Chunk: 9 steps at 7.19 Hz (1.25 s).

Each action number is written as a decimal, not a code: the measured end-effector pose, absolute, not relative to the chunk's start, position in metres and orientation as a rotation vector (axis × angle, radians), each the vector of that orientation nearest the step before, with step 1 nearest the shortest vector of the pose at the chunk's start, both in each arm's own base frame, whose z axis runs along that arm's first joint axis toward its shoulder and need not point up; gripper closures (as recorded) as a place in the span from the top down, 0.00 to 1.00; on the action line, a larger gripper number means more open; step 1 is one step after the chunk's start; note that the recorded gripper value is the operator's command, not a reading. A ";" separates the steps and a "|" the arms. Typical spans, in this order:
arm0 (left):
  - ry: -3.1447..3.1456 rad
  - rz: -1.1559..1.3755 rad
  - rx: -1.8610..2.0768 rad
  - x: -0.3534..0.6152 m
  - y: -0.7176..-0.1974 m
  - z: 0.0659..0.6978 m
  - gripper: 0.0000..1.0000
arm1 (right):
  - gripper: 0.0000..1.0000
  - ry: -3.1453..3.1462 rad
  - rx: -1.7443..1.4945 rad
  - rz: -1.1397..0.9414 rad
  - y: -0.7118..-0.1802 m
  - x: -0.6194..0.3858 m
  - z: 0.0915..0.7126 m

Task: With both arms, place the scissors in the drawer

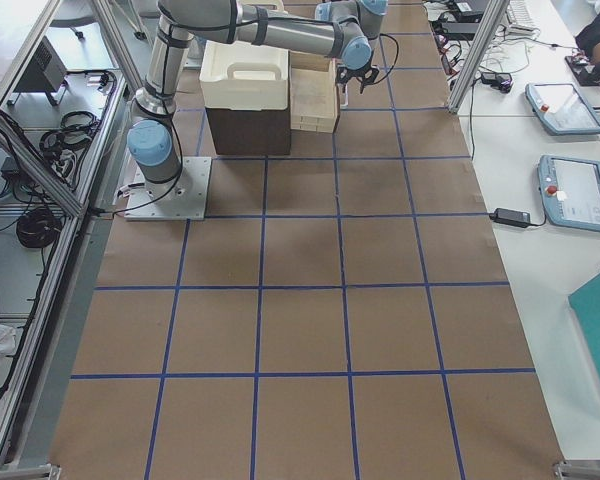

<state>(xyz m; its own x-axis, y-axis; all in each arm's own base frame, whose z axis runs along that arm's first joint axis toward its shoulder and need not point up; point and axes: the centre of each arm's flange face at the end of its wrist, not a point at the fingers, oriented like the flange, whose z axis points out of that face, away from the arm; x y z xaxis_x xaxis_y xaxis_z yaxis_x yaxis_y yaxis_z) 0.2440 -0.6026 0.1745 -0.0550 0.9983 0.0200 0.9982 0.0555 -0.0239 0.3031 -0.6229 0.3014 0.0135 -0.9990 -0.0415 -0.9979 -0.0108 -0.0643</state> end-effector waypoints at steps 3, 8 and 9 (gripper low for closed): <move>-2.261 0.007 -2.143 0.244 -0.602 0.177 0.31 | 0.66 2.161 -2.185 -0.051 -0.628 0.304 0.298; -2.264 0.008 -2.143 0.245 -0.602 0.179 0.12 | 1.00 2.155 -2.199 -0.066 -0.631 0.305 0.295; -2.263 0.009 -2.148 0.244 -0.602 0.181 0.12 | 1.00 2.158 -2.200 -0.073 -0.633 0.306 0.296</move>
